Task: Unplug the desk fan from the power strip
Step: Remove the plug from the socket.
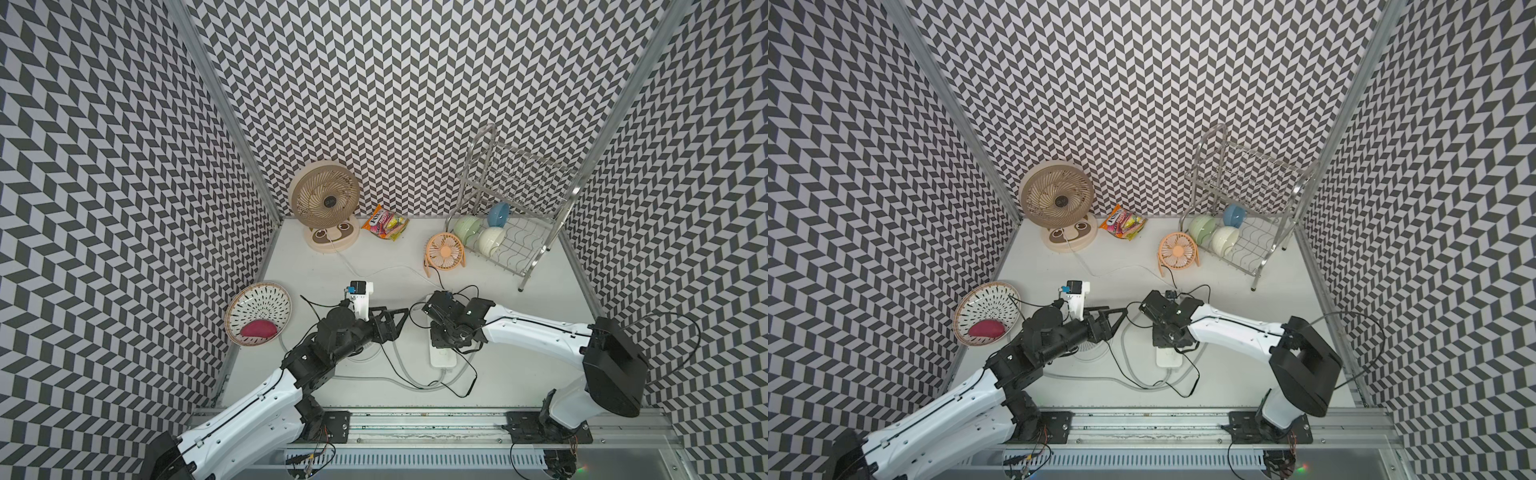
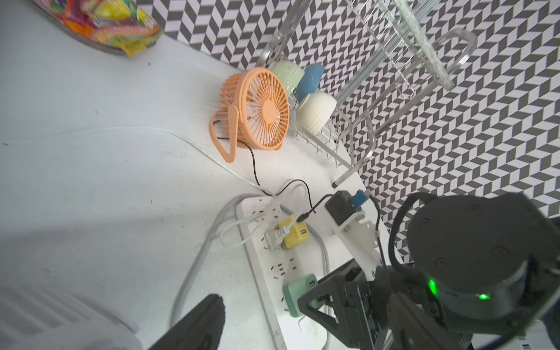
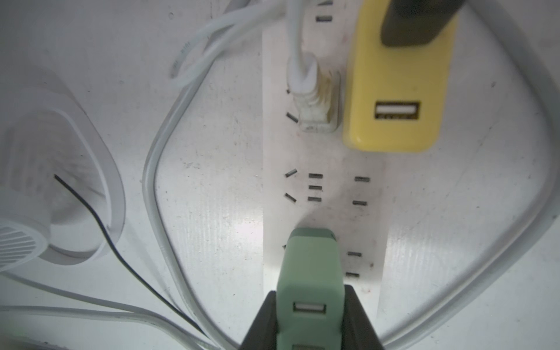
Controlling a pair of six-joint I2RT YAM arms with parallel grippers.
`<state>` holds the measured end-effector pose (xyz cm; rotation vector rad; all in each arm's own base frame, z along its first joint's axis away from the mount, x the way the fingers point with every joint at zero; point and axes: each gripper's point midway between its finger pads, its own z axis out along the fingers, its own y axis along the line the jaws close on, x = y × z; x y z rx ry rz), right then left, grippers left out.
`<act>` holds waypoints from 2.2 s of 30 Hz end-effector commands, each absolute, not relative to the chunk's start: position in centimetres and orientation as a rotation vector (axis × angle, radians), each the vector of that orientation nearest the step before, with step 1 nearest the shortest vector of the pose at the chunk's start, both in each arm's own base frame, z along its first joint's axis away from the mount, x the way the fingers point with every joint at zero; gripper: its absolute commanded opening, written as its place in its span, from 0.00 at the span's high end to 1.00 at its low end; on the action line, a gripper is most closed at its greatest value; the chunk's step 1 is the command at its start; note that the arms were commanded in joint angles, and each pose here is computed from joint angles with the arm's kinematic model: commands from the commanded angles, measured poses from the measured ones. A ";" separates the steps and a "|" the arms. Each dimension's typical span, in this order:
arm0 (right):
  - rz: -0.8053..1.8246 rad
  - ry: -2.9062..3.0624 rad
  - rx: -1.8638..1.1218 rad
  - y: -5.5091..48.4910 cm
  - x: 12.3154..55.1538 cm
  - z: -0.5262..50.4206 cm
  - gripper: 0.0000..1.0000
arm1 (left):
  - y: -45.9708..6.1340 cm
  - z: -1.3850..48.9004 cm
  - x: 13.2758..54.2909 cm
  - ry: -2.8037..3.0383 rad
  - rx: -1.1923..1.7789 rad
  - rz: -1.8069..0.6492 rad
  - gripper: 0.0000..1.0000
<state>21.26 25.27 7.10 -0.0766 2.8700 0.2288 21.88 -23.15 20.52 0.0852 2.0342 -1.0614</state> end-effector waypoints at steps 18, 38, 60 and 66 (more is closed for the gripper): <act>0.245 2.748 -0.416 24.2 23.1 7.6 0.72 | -30.3 11.4 24.6 2.364 -0.332 -0.970 0.31; 0.342 2.753 -0.461 26.4 22.7 7.9 0.73 | -34.7 5.5 26.1 2.487 -0.398 -1.128 0.43; 0.433 2.626 -0.569 28.9 23.4 11.2 0.76 | -33.0 -3.1 23.5 2.828 -0.585 -0.848 0.66; 0.192 2.647 -0.529 26.1 24.5 10.0 0.76 | -32.4 -3.8 23.1 2.853 -0.629 -0.804 0.75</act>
